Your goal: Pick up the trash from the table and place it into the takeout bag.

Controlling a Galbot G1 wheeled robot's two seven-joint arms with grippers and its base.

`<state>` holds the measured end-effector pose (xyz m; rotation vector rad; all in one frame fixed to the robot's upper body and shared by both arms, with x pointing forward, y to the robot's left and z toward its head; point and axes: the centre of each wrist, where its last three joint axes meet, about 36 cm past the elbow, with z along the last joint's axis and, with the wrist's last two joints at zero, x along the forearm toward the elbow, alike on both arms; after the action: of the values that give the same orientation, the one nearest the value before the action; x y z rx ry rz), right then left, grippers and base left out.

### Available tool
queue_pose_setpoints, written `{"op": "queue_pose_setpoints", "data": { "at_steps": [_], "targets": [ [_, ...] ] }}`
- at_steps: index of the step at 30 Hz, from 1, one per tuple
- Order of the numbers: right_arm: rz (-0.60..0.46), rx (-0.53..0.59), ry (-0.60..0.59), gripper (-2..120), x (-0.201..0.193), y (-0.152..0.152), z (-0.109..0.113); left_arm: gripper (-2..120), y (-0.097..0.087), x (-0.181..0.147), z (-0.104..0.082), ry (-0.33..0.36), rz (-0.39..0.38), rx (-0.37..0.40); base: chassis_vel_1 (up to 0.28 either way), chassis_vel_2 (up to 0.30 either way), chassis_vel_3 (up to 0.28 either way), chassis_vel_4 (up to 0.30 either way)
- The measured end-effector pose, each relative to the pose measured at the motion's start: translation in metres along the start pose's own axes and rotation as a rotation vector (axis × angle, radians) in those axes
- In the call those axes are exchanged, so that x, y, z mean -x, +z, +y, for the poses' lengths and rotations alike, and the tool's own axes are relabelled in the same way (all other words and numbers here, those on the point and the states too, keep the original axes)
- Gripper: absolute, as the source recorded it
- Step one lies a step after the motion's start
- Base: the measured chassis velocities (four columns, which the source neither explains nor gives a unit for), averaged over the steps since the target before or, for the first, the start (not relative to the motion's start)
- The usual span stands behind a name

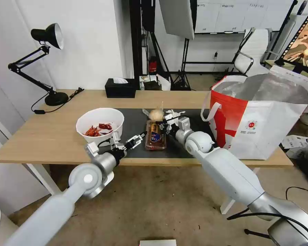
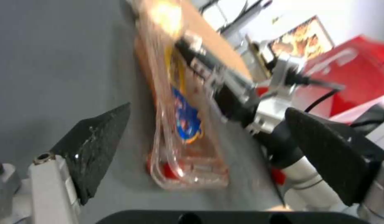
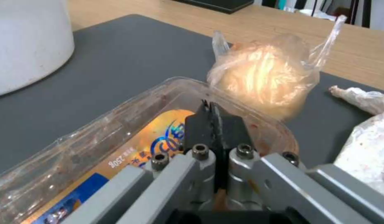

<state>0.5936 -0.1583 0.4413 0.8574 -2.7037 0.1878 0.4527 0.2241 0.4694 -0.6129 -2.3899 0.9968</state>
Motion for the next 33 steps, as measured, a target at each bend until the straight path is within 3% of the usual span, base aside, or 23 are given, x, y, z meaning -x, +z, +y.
{"op": "queue_pose_setpoints", "data": {
  "at_steps": [3, 14, 23, 28, 33],
  "targets": [
    [0.001, -0.006, -0.003, 0, 0.001, -0.002, 0.0, 100, 0.0, 0.011, 0.002, -0.031, 0.045, -0.003, 0.0, 0.0, 0.0, 0.0],
    [-0.002, -0.001, 0.0, 0, 0.002, -0.003, -0.002, 100, 0.002, 0.031, 0.0, -0.041, 0.081, -0.064, 0.0, 0.0, 0.0, 0.0],
    [-0.004, 0.005, 0.0, 0, 0.001, -0.001, -0.001, 74, 0.007, 0.038, -0.002, -0.049, 0.088, -0.082, 0.0, 0.0, 0.0, 0.0],
    [-0.006, 0.006, -0.002, 0, 0.001, -0.001, 0.001, 48, 0.008, 0.038, 0.0, -0.056, 0.086, -0.084, 0.0, 0.0, 0.0, 0.0],
    [-0.007, 0.003, -0.004, 0, -0.001, 0.0, 0.002, 33, 0.006, 0.038, 0.0, -0.06, 0.081, -0.081, 0.0, 0.0, 0.0, 0.0]
  ]
}}
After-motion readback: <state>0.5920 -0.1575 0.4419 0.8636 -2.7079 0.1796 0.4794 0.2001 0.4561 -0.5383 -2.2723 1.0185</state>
